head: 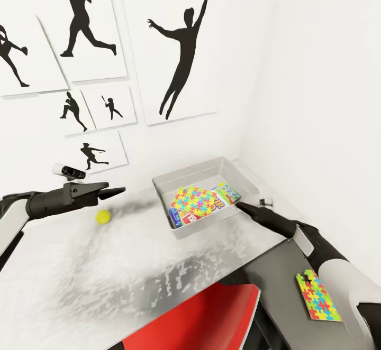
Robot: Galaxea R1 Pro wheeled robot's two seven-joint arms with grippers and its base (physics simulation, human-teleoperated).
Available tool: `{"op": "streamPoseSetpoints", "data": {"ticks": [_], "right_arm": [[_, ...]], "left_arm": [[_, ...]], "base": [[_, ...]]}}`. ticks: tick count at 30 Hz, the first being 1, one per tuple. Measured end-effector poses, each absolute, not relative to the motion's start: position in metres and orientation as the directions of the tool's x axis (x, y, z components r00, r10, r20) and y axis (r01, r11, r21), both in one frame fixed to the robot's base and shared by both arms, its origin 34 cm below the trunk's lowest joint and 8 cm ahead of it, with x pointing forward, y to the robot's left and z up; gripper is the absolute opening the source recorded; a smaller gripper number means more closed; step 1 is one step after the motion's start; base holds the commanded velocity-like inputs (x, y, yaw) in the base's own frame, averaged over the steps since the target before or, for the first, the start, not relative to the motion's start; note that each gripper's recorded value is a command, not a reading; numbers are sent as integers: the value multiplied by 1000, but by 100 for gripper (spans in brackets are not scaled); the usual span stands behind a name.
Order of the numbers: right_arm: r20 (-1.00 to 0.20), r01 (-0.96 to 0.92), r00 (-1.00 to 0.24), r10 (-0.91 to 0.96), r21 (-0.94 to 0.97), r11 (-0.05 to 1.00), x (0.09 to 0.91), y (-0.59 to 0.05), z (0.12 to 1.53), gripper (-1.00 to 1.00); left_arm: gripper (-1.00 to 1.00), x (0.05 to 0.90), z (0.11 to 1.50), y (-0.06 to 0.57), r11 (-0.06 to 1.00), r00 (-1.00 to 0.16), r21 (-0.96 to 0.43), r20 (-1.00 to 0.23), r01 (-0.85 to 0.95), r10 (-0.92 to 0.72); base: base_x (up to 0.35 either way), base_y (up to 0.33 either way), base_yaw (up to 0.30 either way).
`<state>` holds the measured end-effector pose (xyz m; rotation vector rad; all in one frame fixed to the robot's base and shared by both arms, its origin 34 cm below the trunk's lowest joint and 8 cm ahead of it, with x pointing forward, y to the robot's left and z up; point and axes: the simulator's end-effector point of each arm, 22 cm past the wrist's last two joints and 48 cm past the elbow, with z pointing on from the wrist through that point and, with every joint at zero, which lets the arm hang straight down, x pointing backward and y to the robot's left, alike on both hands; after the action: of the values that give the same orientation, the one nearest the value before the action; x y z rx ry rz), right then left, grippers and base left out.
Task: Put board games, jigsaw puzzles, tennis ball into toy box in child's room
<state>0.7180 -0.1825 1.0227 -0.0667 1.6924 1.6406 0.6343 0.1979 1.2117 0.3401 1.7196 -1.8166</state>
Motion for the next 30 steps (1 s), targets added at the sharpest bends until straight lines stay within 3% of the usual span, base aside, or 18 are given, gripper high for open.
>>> {"op": "streamPoseSetpoints", "data": {"ticks": [5, 14, 30], "right_arm": [[-521, -542, -695, 495, 833, 116, 687, -194, 1013, 100], [-529, -557, -678, 511, 823, 113, 668, -198, 1005, 100], [-522, -554, -679, 516, 826, 106, 656, -196, 1005, 100]], "left_arm": [[100, 627, 1193, 199, 34, -806, -837, -537, 547, -248], [100, 615, 1178, 202, 37, -829, -860, -501, 509, -249], [100, 609, 1188, 203, 41, -819, -850, -519, 526, -246]], "base": [[-40, 0, 0], [-194, 0, -52], [-17, 0, -85]]}}
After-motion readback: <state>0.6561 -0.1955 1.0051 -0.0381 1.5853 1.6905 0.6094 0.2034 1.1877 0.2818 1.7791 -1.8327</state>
